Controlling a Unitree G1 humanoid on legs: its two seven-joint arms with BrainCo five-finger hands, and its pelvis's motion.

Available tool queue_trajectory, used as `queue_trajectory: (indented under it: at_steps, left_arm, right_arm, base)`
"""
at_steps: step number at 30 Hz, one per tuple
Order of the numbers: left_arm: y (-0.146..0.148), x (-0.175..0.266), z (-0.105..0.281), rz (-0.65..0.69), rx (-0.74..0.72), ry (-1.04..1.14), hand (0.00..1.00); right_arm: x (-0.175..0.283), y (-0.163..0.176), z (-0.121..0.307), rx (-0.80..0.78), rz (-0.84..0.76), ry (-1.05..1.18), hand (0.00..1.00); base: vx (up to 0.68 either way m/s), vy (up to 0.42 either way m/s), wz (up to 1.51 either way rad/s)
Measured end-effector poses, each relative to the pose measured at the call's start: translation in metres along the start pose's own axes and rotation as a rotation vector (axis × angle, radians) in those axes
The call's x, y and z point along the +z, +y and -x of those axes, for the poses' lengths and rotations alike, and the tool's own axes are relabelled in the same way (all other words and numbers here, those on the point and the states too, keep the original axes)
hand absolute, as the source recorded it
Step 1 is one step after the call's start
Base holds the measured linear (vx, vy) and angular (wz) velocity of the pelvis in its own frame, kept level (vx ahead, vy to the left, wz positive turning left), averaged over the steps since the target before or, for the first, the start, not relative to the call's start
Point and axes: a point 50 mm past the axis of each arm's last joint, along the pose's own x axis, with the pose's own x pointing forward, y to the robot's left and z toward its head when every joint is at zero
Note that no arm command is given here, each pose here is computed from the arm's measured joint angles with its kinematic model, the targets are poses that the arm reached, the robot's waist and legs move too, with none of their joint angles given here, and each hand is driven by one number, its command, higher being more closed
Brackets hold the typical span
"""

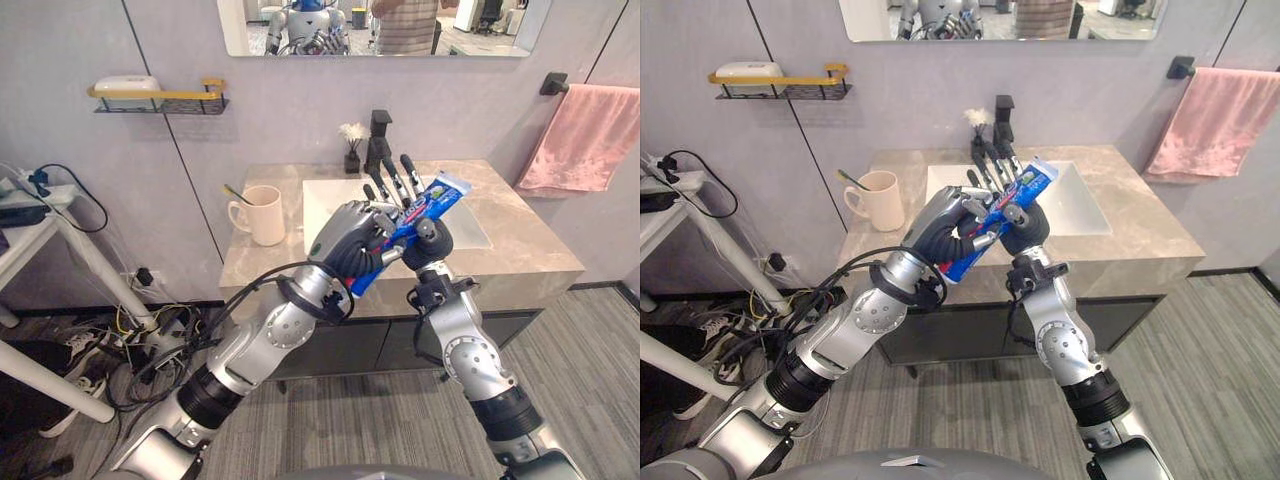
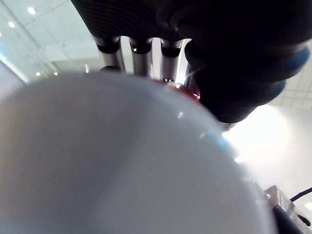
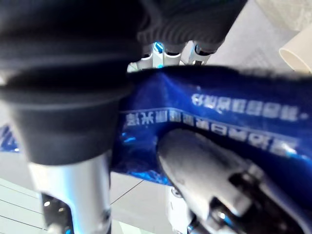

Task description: Organize washtable

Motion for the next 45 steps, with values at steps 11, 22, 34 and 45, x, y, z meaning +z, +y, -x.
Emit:
queue_trajectory:
  at_steps: [11, 22, 34, 45]
  left_arm:
    - [-0.007, -0.005, 0.002, 0.025, -0.024, 0.034, 1.0]
    - [-0.01, -0.003, 0.002, 0.028, -0.031, 0.027, 1.0]
    - [-0.011, -0.012, 0.003, 0.023, -0.035, 0.068, 0.0]
    - [0.011, -0.031, 0.001, -0.016, 0.068, 0.143, 0.0]
  right_arm:
    - [-0.001, 0.0, 0.0, 0.002, 0.0, 0.007, 1.0]
    - [0.001, 0.002, -0.004, 0.006, 0.01, 0.007, 1.0]
    - [-0.001, -0.006, -0.006, -0.047, 0.021, 0.024, 1.0]
    - [0.009, -0.024, -0.011, -0.16, 0.023, -0.036, 1.0]
  base:
    - [0.0, 0.0, 0.0]
    - [0.0, 0.0, 0.0]
    - [0.0, 0.001, -0.01]
    - [0.0, -0.003, -0.06]
